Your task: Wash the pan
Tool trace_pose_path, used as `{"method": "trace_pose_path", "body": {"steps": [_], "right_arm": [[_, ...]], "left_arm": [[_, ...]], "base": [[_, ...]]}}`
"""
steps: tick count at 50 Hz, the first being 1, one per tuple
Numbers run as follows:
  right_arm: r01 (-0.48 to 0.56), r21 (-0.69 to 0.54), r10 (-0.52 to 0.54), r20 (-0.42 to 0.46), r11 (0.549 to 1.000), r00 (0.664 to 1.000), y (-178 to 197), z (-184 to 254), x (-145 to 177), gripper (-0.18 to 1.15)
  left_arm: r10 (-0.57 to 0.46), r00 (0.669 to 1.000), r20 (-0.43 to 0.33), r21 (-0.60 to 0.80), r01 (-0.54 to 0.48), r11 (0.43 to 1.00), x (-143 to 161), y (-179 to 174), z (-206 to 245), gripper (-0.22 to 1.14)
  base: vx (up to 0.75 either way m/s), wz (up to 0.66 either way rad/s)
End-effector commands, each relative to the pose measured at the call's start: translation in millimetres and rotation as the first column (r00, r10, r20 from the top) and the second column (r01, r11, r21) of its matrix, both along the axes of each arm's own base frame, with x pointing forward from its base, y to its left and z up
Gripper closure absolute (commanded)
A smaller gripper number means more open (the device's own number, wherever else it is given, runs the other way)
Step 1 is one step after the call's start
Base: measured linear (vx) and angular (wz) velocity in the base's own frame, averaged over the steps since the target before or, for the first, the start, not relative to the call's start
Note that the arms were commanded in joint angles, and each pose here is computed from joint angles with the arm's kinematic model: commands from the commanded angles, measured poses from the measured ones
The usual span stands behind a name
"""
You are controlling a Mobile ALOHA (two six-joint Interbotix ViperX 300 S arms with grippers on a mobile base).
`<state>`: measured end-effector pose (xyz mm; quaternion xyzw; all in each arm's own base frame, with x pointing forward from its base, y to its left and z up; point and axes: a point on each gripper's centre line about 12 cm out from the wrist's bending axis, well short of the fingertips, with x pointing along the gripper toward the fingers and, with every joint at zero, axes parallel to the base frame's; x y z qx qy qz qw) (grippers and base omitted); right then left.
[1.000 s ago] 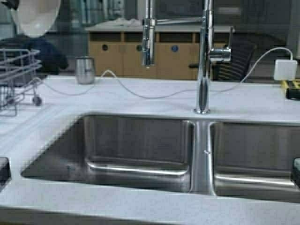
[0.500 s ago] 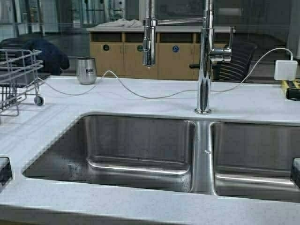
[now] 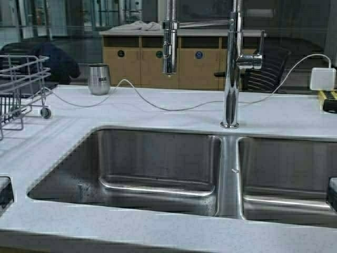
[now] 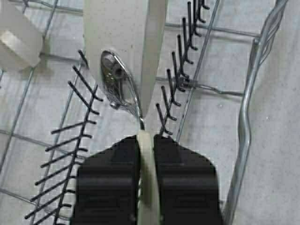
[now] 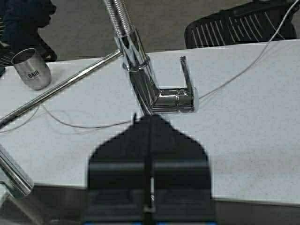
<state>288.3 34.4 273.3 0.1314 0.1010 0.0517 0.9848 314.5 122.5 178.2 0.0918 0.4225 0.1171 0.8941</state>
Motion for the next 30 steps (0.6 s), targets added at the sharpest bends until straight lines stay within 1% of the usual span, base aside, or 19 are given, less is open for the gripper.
{"method": "trace_pose_path", "body": {"steps": [1,6,11,13,16,30], "right_arm": [[-0.004,0.005,0.004,0.038,1.0,0.999,1.2,11.9,2.3,0.9],[-0.004,0.004,0.004,0.037,1.0,0.999,1.2,11.3,2.1,0.9],[-0.004,0.004,0.004,0.037,1.0,0.999,1.2,11.3,2.1,0.9],[-0.004,0.004,0.004,0.037,1.0,0.999,1.2,11.3,2.1,0.9],[-0.004,0.004,0.004,0.035,1.0,0.999,1.2,10.7,1.9,0.9],[-0.004,0.004,0.004,0.032,1.0,0.999,1.2,9.5,1.5,0.9]], "left_arm": [[-0.032,0.999,-0.033,0.053,0.033,0.998,0.1,3.8,-0.1,0.88],[-0.062,0.994,-0.087,0.092,0.07,0.993,-0.3,6.2,-7.4,0.88],[-0.083,0.984,-0.159,0.121,0.103,0.987,-2.4,9.1,-17.9,0.88],[-0.084,0.981,-0.173,0.121,0.106,0.987,-2.2,9.7,-21.3,0.88],[-0.078,0.981,-0.179,0.112,0.099,0.989,-1.6,10.0,-24.5,0.88],[-0.051,0.986,-0.155,0.102,0.068,0.992,5.0,12.7,-21.1,0.88]], "base": [[0.0,0.0],[0.0,0.0],[0.0,0.0],[0.0,0.0],[0.0,0.0],[0.0,0.0]]}}
